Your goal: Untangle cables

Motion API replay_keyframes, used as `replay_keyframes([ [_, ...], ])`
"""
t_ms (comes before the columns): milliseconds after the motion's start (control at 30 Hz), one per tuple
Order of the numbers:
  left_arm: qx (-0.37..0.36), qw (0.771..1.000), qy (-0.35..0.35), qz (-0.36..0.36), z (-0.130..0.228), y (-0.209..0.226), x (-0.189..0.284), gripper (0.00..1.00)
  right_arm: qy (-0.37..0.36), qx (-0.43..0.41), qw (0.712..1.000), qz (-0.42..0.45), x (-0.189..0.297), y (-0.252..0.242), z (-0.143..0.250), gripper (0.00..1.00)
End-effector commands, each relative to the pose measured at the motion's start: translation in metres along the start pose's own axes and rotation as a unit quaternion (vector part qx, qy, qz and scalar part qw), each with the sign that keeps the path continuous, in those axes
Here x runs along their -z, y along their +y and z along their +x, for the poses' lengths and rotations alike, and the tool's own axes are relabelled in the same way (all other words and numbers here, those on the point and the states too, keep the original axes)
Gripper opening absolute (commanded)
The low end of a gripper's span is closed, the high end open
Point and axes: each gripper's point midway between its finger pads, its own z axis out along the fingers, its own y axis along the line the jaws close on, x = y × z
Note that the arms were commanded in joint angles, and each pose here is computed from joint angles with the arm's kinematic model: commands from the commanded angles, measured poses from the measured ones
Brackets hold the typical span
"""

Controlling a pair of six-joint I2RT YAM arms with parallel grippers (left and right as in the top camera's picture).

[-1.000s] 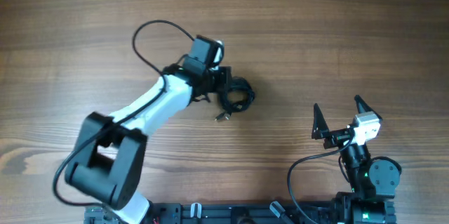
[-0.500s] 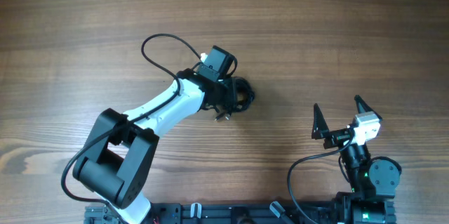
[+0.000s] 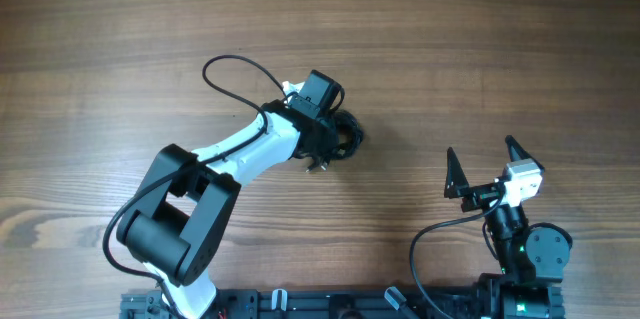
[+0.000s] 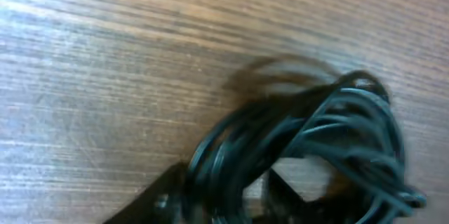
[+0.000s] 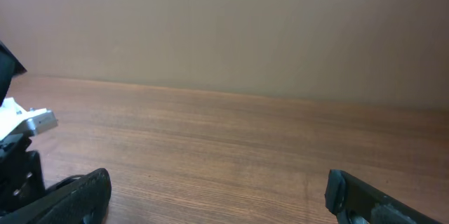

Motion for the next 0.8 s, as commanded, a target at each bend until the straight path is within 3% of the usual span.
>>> replay_keyframes([
  [0,0.002,1.000,0.024,-0.002,0.010,0.001,-0.007,0.10,-0.008,0.008,1.000,0.005,0.001,-0.001,-0.003,0.99],
  [33,0.000,1.000,0.024,-0.003,0.011,0.002,-0.007,0.04,-0.008,0.008,1.000,0.005,0.001,-0.001,-0.003,1.00],
  [167,-0.017,1.000,0.010,-0.011,-0.002,0.010,-0.001,0.04,-0.008,0.008,1.000,0.005,0.001,-0.001,-0.003,1.00],
  [467,0.071,0.995,-0.061,-0.021,-0.059,0.061,0.078,0.04,-0.008,0.008,1.000,0.005,0.001,-0.001,-0.003,1.00],
  [667,0.104,0.994,-0.045,0.003,-0.056,0.067,0.096,0.04,-0.008,0.008,1.000,0.005,0.001,-0.001,-0.004,1.00],
  [767,0.173,0.984,-0.036,0.008,-0.052,0.066,0.095,0.04,-0.009,0.007,1.000,0.003,0.001,-0.001,-0.004,1.00],
])
